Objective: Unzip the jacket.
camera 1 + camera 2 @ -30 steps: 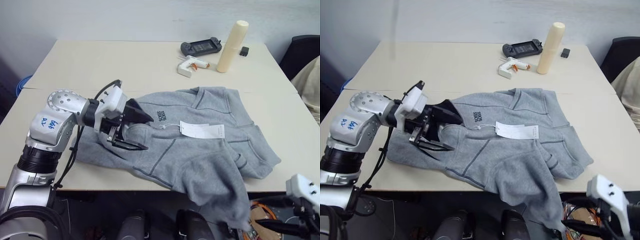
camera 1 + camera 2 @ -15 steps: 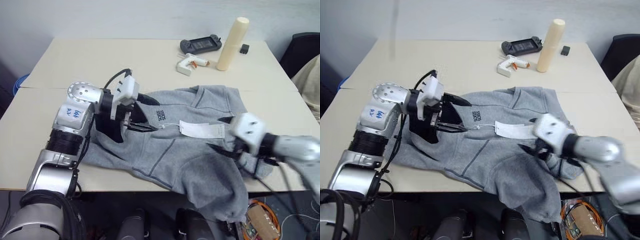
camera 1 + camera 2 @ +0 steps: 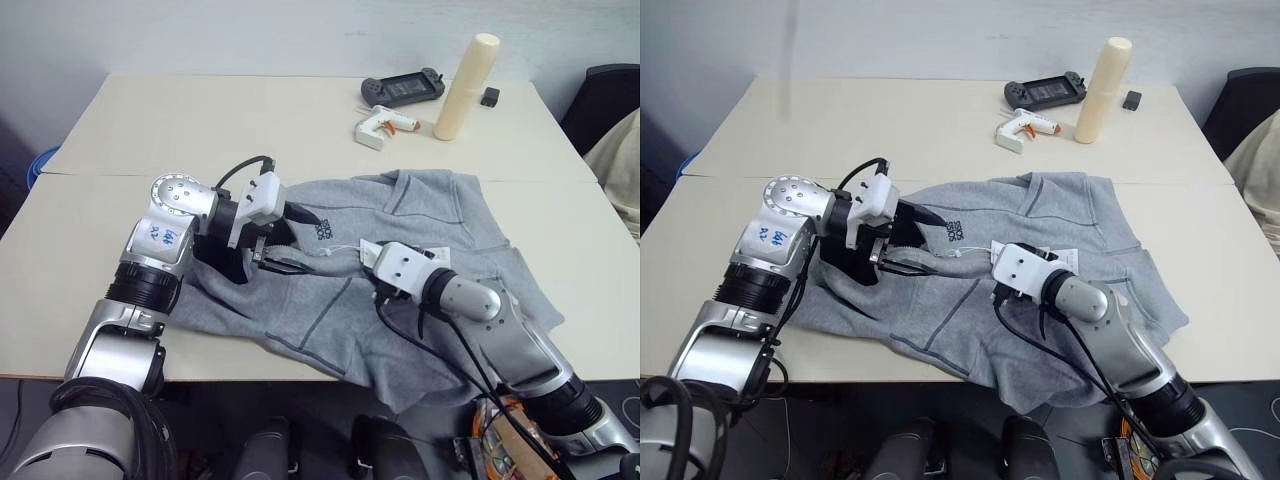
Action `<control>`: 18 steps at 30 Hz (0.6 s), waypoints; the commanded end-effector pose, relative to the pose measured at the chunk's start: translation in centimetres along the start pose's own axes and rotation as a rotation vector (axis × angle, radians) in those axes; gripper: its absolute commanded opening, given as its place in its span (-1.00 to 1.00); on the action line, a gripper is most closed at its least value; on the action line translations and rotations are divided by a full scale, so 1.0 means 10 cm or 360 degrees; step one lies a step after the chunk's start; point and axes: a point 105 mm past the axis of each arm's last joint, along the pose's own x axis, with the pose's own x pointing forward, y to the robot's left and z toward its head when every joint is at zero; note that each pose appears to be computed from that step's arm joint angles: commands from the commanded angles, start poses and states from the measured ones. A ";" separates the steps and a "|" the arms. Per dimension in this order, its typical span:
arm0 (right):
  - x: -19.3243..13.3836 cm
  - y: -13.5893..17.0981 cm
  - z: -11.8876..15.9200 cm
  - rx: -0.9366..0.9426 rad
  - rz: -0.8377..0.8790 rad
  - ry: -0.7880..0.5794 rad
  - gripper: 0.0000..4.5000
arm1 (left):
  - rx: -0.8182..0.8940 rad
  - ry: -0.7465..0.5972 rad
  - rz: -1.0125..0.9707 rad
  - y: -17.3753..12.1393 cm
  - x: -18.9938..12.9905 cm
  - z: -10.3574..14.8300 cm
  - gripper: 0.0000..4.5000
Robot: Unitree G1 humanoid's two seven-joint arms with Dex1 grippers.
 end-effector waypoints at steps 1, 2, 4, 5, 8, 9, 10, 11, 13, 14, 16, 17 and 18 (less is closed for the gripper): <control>0.04 0.00 0.04 -0.0039 -0.0029 -0.0007 0.19 | 0.0055 0.0000 -0.0003 0.02 0.02 0.05 1.00; 0.06 0.00 0.04 -0.0036 -0.0043 -0.0004 0.19 | 0.0057 0.0001 -0.0003 0.02 0.03 0.05 1.00; 0.08 -0.01 0.02 -0.0028 -0.0076 0.0015 0.19 | 0.0058 0.0000 -0.0003 0.03 0.03 0.05 1.00; 0.09 -0.03 -0.02 -0.0036 -0.0113 0.0034 0.19 | 0.0058 0.0002 -0.0001 0.04 0.04 0.05 1.00; 0.09 -0.05 -0.09 0.0012 -0.0154 0.0055 0.10 | 0.0060 0.0010 0.0004 0.06 0.05 0.03 1.00; 0.08 -0.06 -0.09 0.0055 -0.0157 0.0048 0.03 | 0.0059 0.0013 0.0007 0.06 0.06 0.02 1.00; 0.07 -0.09 -0.10 0.0070 -0.0183 0.0049 -0.07 | 0.0059 0.0018 0.0011 0.07 0.06 0.00 1.00; 0.06 -0.12 -0.09 0.0072 -0.0203 0.0047 -0.21 | 0.0059 0.0023 0.0015 0.08 0.07 -0.01 1.00; 0.04 -0.14 -0.05 0.0093 -0.0215 0.0026 -0.52 | 0.0060 0.0035 0.0022 0.09 0.08 -0.04 1.00; 0.04 -0.14 -0.03 0.0113 -0.0205 0.0008 -0.65 | 0.0059 0.0039 0.0024 0.10 0.09 -0.06 1.00; 0.03 -0.12 0.01 0.0114 -0.0185 -0.0010 -0.65 | 0.0055 0.0044 0.0025 0.10 0.12 -0.09 1.00; 0.03 -0.12 0.02 0.0106 -0.0181 -0.0012 -0.65 | 0.0054 0.0050 0.0025 0.11 0.14 -0.11 1.00; 0.03 -0.12 0.02 0.0098 -0.0183 -0.0010 -0.65 | 0.0057 0.0064 0.0027 0.11 0.15 -0.14 1.00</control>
